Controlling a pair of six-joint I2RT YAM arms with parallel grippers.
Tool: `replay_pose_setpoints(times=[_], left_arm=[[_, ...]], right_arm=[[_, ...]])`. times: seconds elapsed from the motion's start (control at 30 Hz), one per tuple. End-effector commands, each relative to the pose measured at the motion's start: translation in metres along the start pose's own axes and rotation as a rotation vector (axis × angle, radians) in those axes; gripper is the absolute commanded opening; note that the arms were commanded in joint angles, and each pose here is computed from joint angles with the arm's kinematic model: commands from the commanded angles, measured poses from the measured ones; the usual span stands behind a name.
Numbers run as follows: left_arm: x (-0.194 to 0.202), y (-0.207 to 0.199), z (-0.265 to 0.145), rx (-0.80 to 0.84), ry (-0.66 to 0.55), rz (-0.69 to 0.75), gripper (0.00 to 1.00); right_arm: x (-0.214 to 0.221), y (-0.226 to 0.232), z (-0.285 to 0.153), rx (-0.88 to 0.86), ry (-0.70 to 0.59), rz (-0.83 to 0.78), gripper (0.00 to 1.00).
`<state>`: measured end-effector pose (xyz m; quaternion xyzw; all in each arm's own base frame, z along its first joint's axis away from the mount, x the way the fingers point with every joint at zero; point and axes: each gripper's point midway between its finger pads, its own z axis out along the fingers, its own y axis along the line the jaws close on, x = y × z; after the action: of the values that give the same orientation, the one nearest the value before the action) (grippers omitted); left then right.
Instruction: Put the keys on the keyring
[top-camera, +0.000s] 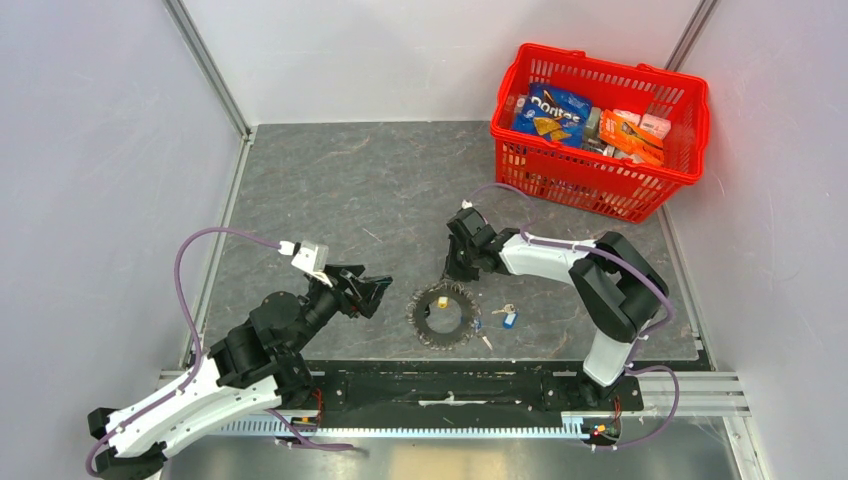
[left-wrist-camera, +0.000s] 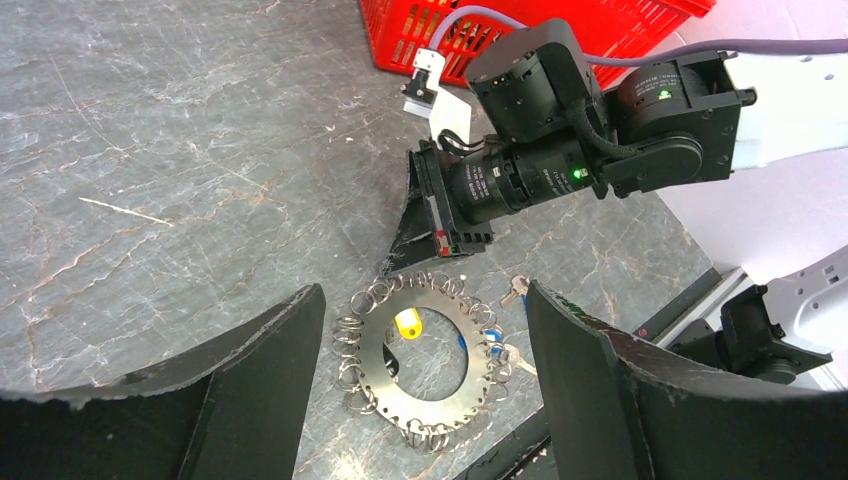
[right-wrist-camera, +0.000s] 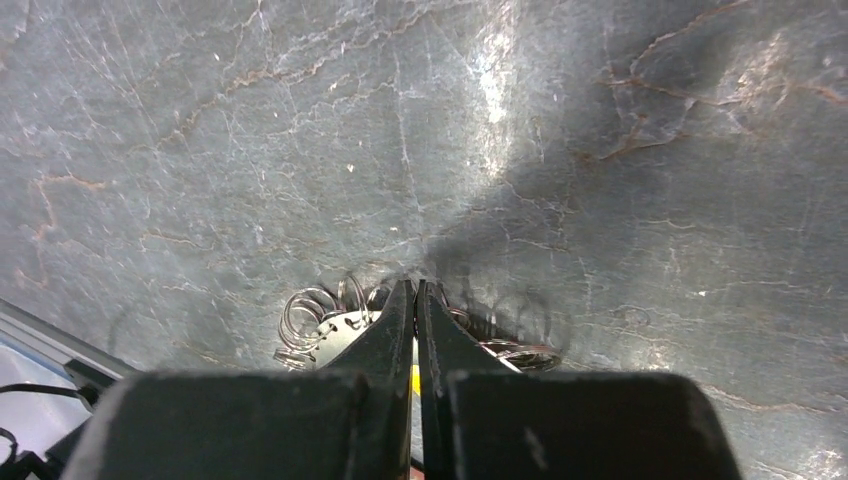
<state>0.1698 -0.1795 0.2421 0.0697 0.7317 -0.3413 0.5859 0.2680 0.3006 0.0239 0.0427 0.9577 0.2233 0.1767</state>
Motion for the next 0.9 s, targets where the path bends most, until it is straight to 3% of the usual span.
replay_pose_setpoints(times=[0.0, 0.43, 0.63, 0.87], left_arm=[[-0.009, 0.001, 0.004, -0.02, -0.039, -0.012, 0.81], [-0.017, -0.01, -0.001, 0.028, -0.049, -0.061, 0.8], [-0.027, -0.023, -0.011, 0.095, -0.07, -0.127, 0.8], [-0.045, -0.059, -0.02, 0.262, -0.054, -0.122, 0.8]], right_arm=[[0.0, -0.01, 0.004, 0.015, -0.005, 0.021, 0.0], [-0.022, -0.007, -0.056, -0.021, -0.17, -0.042, 0.0], [-0.02, 0.02, -0.098, -0.201, -0.214, -0.098, 0.0], [-0.015, 0.067, -0.185, -0.467, -0.25, -0.306, 0.0]])
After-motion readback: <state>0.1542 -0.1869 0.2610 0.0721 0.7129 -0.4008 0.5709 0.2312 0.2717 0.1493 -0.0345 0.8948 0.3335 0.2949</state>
